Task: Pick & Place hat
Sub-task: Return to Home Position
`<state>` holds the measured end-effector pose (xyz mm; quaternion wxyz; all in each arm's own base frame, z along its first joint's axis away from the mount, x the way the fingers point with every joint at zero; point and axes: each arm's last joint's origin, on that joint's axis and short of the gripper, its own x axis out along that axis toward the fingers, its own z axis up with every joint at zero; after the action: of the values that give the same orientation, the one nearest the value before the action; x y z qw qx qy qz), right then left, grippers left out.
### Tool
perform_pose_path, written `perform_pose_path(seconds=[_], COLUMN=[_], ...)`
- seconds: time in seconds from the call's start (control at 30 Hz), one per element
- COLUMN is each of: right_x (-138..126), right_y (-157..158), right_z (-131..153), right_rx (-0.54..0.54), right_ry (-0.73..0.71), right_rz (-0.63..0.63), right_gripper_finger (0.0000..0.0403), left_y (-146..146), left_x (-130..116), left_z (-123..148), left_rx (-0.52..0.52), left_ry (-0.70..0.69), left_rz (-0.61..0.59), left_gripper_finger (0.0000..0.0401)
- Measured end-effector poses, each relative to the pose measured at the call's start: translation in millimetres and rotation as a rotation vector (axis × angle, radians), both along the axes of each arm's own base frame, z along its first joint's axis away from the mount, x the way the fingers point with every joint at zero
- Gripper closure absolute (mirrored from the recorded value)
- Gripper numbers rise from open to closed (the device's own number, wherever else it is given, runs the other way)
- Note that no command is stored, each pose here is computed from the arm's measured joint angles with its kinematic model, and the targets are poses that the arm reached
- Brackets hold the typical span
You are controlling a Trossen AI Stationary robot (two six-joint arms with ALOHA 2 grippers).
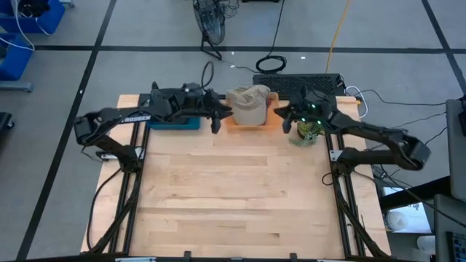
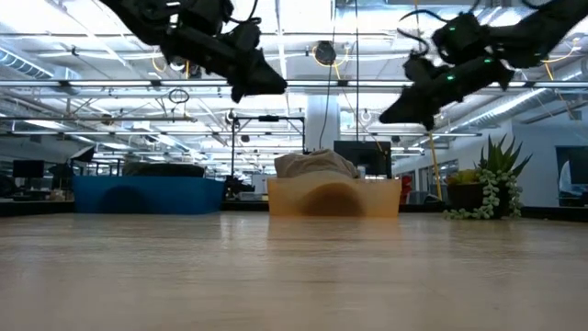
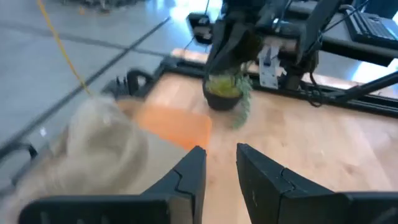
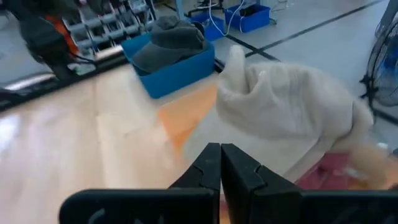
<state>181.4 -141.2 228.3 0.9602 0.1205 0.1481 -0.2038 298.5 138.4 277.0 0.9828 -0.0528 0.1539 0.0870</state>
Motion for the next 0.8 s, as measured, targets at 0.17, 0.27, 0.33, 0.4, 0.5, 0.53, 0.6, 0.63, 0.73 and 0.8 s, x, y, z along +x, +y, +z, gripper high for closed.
perform_pose_path(seconds=[0.17, 0.27, 0.33, 0.4, 0.5, 0.53, 0.6, 0.63, 0.73, 0.8], right_x=[-21, -32, -37, -40, -43, -44, -46, -46, -48, -50], right_y=[32, 45, 50, 56, 66, 69, 75, 78, 83, 85], right_z=[-23, -29, -30, -31, -39, -42, -52, -55, -60, -62], right_rx=[0.059, 0.056, 0.058, 0.081, 0.094, 0.091, 0.089, 0.082, 0.079, 0.076], right_ry=[-0.016, -0.047, -0.074, -0.100, -0.113, -0.117, -0.116, -0.131, -0.200, -0.243], right_rz=[0.036, 0.052, 0.059, 0.067, 0.101, 0.117, 0.157, 0.175, 0.201, 0.208], right_gripper_finger=[0.0403, 0.0403, 0.0403, 0.0403, 0.0403, 0.0403, 0.0403, 0.0403, 0.0403, 0.0403], left_y=[-29, -43, -51, -63, -85, -91, -104, -108, -119, -123], left_x=[-17, -33, -43, -52, -62, -64, -70, -72, -82, -89], left_z=[-19, -27, -28, -34, -43, -43, -48, -47, -47, -47], left_rx=[-0.054, -0.096, -0.110, -0.135, -0.139, -0.129, -0.119, -0.113, -0.105, -0.098], left_ry=[-0.022, -0.016, -0.041, -0.036, -0.057, -0.089, -0.121, -0.156, -0.195, -0.199], left_rz=[0.020, 0.047, 0.087, 0.088, 0.050, 0.031, -0.001, -0.015, -0.035, -0.031], left_gripper_finger=[0.0309, 0.0309, 0.0309, 0.0309, 0.0309, 0.0309, 0.0309, 0.0309, 0.0309, 0.0309])
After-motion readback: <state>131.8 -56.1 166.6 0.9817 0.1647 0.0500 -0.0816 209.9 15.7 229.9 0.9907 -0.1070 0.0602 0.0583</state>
